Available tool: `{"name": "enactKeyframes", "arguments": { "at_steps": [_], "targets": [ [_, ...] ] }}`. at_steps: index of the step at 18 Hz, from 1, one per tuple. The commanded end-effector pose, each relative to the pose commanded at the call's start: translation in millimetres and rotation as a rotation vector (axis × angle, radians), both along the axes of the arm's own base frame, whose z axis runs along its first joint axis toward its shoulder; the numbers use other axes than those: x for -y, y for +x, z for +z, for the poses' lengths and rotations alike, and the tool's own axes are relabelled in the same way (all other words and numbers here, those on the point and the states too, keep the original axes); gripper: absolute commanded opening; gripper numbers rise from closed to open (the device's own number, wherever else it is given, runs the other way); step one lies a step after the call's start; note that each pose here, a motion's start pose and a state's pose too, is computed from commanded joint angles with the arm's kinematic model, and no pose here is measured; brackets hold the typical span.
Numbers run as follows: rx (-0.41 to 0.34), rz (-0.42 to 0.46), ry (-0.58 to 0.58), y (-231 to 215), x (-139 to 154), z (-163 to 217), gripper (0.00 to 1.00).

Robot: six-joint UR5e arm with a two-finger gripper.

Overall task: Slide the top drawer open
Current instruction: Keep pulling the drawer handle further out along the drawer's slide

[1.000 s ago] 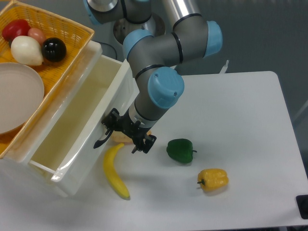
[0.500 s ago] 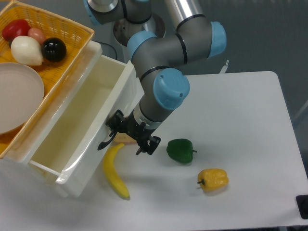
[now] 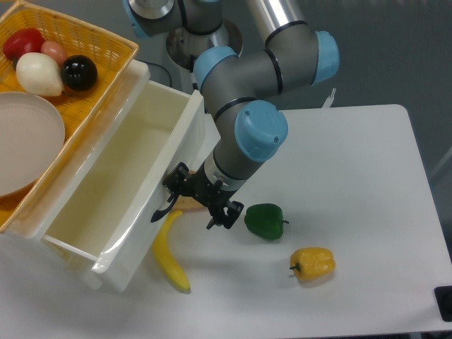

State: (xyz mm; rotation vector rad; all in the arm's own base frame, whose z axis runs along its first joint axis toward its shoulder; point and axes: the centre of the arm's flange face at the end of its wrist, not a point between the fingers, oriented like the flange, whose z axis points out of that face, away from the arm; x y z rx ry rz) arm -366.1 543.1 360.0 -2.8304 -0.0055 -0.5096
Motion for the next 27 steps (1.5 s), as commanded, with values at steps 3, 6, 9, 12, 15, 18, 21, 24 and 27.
{"name": "enactKeyframes", "arguments": {
  "at_steps": [3,6,9,12,15,18,21,24,27],
  "targets": [
    [-0.003,-0.001,0.003,-2.3,-2.0,0.5,1.0],
    [-0.004,0.006,0.004,-7.6,-0.1,0.7,1.0],
    [-0.004,0.009,0.004,-11.1,-0.5,-0.3,1.0],
    [-0.005,0.01,0.002,-14.4,-0.5,-2.7,1.0],
    [-0.007,0.009,0.005,-18.2,1.5,-3.0,1.0],
    [-0.007,0.017,0.006,-24.4,5.3,-3.3,1.0],
    [-0.007,0.011,0.009,-25.4,5.6,-4.2,1.0],
    [-0.013,0.009,0.012,-27.0,5.8,-2.1,1.0],
    [-0.015,0.007,0.013,-27.7,5.2,-1.6,1.0]
  ]
}}
